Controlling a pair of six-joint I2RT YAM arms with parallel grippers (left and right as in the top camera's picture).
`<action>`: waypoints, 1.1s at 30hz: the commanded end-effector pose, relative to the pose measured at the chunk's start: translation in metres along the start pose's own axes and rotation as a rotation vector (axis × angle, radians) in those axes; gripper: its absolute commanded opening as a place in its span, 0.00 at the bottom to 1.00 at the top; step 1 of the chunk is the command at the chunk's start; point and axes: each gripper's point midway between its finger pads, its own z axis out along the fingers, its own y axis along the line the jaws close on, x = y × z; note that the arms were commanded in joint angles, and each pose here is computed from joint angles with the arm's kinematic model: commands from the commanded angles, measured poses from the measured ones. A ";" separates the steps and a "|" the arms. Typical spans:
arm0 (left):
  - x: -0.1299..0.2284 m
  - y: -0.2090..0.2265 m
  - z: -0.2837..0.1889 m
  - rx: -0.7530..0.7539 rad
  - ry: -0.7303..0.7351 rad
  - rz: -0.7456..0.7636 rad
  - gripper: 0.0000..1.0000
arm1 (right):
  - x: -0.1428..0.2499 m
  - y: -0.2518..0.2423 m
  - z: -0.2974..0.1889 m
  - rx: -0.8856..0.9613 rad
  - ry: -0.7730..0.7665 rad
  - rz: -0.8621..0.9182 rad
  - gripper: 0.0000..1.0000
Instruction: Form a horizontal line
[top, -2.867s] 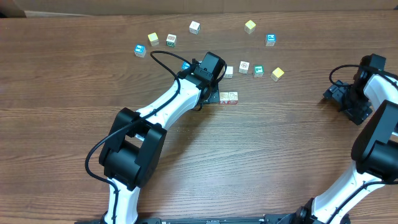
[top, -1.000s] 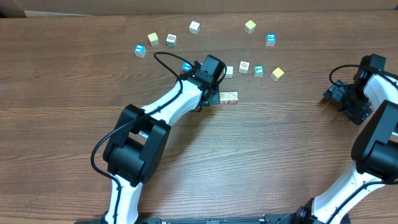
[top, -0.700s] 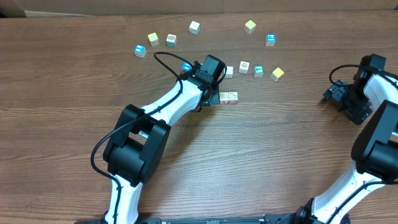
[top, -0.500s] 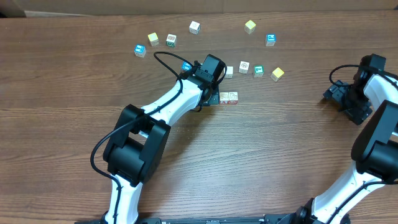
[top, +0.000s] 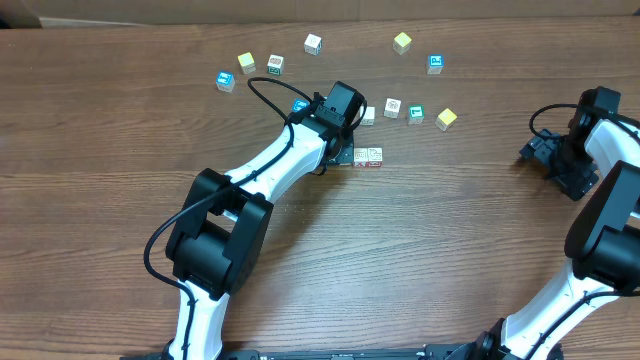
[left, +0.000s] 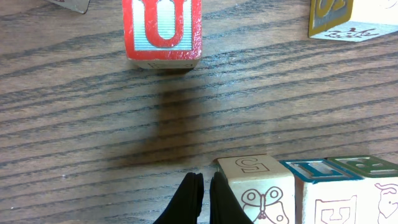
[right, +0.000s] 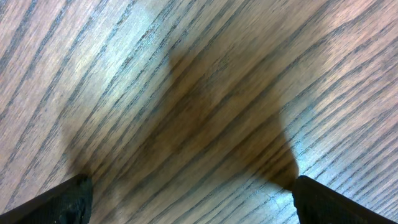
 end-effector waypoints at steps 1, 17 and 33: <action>-0.007 -0.012 -0.010 0.026 -0.026 0.033 0.04 | 0.003 -0.008 0.006 0.033 0.009 0.004 1.00; -0.004 -0.017 -0.010 0.027 -0.026 0.045 0.04 | 0.003 -0.008 0.006 0.033 0.009 0.004 1.00; -0.014 0.002 -0.011 -0.074 -0.078 0.040 0.04 | 0.003 -0.008 0.006 0.033 0.009 0.004 1.00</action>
